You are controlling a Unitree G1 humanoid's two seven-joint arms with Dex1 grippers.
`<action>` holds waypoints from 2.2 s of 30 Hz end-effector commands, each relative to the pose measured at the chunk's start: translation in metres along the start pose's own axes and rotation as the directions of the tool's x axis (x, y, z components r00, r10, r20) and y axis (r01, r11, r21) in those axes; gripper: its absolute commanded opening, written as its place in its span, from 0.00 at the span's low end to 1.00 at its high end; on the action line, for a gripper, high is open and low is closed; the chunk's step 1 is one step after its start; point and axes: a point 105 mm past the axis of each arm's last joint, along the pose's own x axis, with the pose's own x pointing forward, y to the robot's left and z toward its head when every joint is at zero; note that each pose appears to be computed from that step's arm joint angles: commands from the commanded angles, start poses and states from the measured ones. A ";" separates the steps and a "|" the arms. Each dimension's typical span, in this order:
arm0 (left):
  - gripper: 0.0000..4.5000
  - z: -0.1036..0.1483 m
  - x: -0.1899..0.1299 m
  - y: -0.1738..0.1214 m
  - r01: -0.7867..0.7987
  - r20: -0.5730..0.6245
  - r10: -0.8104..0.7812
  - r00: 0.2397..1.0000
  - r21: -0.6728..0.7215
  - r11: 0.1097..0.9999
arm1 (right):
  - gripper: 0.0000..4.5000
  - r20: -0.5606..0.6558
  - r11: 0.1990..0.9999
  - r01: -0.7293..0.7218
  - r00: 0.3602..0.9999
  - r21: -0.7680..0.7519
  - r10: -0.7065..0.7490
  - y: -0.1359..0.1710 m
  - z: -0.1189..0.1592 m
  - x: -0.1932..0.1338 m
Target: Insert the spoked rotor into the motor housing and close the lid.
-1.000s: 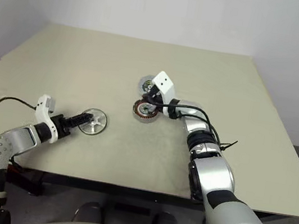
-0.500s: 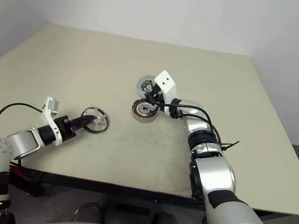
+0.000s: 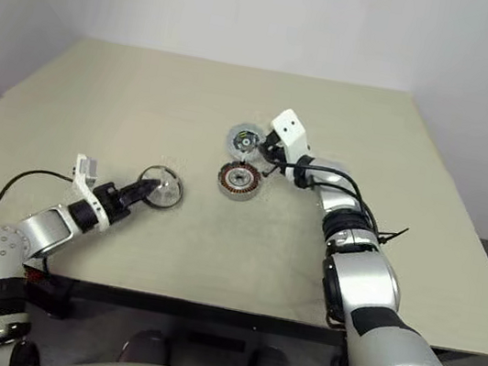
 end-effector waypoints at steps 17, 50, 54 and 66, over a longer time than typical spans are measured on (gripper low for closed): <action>0.09 -0.035 0.110 -0.043 0.198 -0.029 -0.235 0.972 -0.441 0.875 | 0.00 -0.035 0.996 0.067 0.997 -0.058 -0.069 -0.027 -0.002 -0.022; 0.25 -0.071 0.132 -0.012 -0.003 -0.203 -0.081 0.976 -0.385 0.923 | 0.00 -0.014 0.993 0.106 0.994 -0.054 -0.107 -0.032 0.001 -0.023; 0.51 -0.069 0.131 -0.010 -0.020 -0.207 -0.062 0.976 -0.372 0.928 | 0.00 -0.012 0.993 0.106 0.994 -0.054 -0.106 -0.031 0.002 -0.022; 0.58 -0.024 0.096 -0.014 0.007 -0.119 -0.045 0.992 -0.305 0.952 | 0.00 -0.012 0.994 0.097 0.995 -0.049 -0.098 -0.027 0.001 -0.019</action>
